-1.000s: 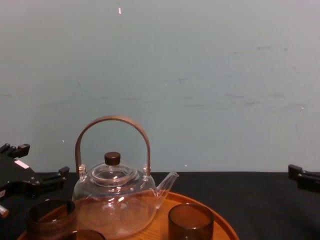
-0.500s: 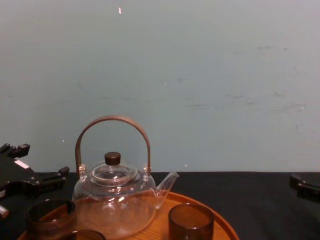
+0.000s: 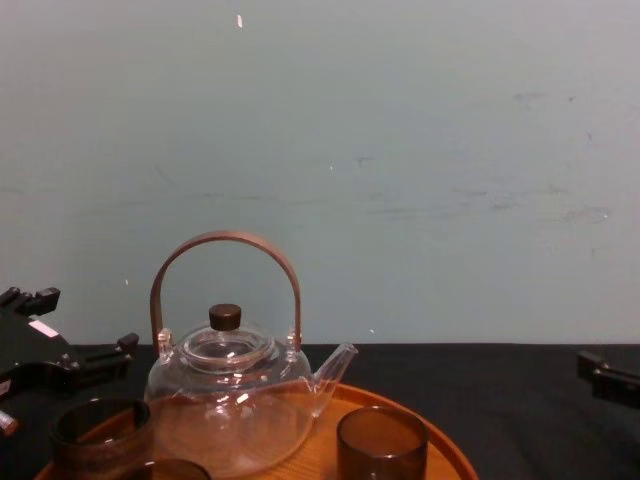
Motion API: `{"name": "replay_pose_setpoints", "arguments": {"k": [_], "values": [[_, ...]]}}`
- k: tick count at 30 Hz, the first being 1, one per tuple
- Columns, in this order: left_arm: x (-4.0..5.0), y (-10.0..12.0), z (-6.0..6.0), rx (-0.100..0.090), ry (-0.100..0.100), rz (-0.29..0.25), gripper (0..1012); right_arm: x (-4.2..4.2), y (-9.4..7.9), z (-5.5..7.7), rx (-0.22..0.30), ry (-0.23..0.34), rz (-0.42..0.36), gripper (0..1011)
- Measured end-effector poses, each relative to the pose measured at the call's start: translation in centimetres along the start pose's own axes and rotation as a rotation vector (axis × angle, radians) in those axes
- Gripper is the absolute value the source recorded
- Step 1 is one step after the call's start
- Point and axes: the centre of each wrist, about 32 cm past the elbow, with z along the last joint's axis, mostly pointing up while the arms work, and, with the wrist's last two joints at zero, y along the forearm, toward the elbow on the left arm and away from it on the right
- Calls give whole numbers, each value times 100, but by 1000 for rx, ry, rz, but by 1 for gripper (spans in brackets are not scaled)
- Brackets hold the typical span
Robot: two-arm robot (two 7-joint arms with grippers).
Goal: Pick up the glass from the table and place it on the tray.
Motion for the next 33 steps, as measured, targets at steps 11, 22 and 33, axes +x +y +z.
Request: {"name": "replay_pose_setpoints", "arguments": {"k": [11,22,33], "values": [[0,0,0,0,0,0,1001,-2,-1,0,-1,1,1,1002],[0,0,0,0,0,0,1001,-2,-2,2,0,1,2,1002],[0,0,0,0,0,0,1001,-2,-2,2,0,1,2,1003]]}}
